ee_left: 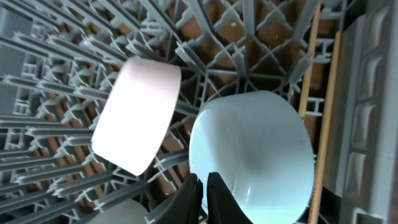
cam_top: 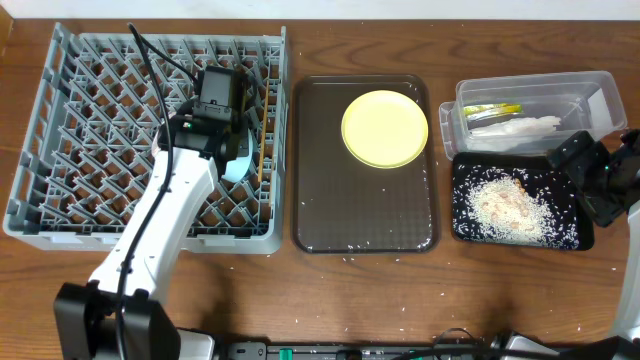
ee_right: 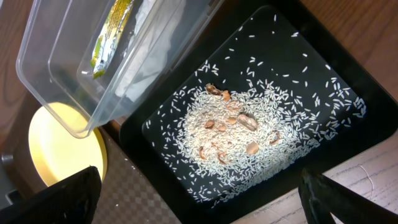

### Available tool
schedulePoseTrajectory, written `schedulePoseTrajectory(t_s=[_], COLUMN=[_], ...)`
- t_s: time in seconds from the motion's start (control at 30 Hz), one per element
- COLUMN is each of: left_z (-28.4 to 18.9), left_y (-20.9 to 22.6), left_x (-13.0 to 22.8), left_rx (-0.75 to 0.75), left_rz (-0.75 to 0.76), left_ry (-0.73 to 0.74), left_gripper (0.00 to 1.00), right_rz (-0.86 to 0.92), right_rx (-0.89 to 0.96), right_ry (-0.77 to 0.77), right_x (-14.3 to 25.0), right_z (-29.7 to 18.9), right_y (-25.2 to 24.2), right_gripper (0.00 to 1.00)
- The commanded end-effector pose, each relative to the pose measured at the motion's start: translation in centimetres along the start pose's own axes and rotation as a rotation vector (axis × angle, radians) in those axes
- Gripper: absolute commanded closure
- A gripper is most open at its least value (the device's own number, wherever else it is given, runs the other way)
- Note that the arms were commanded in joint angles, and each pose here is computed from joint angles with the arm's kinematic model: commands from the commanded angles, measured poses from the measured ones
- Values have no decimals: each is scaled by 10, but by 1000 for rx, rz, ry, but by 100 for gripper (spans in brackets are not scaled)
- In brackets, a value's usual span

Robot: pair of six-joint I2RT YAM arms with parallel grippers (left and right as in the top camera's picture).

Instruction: Sort waste into correct bins and load items into the dishwasher

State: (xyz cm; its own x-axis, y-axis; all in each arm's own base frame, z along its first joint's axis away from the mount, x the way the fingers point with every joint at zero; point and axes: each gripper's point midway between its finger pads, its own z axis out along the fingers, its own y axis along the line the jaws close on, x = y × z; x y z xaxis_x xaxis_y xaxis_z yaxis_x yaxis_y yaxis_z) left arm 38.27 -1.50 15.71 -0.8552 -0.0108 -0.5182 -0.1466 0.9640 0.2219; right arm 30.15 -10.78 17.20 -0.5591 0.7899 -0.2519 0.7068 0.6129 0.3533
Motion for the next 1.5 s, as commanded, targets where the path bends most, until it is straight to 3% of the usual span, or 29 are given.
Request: schedulePoseTrajectory(t_s=[0.0,0.17,0.43,0.67,0.8,0.9,1.1,1.3,1.47], left_z=[18,44,40,28,2,-14,34,66,66], left_y=[2,4,-62,-68,-37,10,96,114,87], left_x=[2,9,18,11,-11,-23,-7,-5,5], left_rx=[55,130,406,414,319,209,35,8,157], left_rz=[-61,-106,-13,9,-48,-126,-246,-222,-177], left_ry=[36,101,146,107,17,-51,27,44,95], left_gripper=[92,92,92,93,92,92,92,93,92], right_rz=[15,15,15,15,15,15,15,15,15], right_rx=[-3,-2,-3,-3,-3,-3,-3,-3,-3], right_ry=[-8,-8,-8,-8,-8,-8,-8,-8,-8], right_x=[-2,-2,-2,-2,-2,-2,-2,-2,-2], right_z=[-2,-2,-2,-2,-2,-2,-2,-2,-2], right_y=[-1,-1,-1,-1,-1,-1,-1,-1,-1], right_gripper=[1,1,1,1,1,1,1,1,1])
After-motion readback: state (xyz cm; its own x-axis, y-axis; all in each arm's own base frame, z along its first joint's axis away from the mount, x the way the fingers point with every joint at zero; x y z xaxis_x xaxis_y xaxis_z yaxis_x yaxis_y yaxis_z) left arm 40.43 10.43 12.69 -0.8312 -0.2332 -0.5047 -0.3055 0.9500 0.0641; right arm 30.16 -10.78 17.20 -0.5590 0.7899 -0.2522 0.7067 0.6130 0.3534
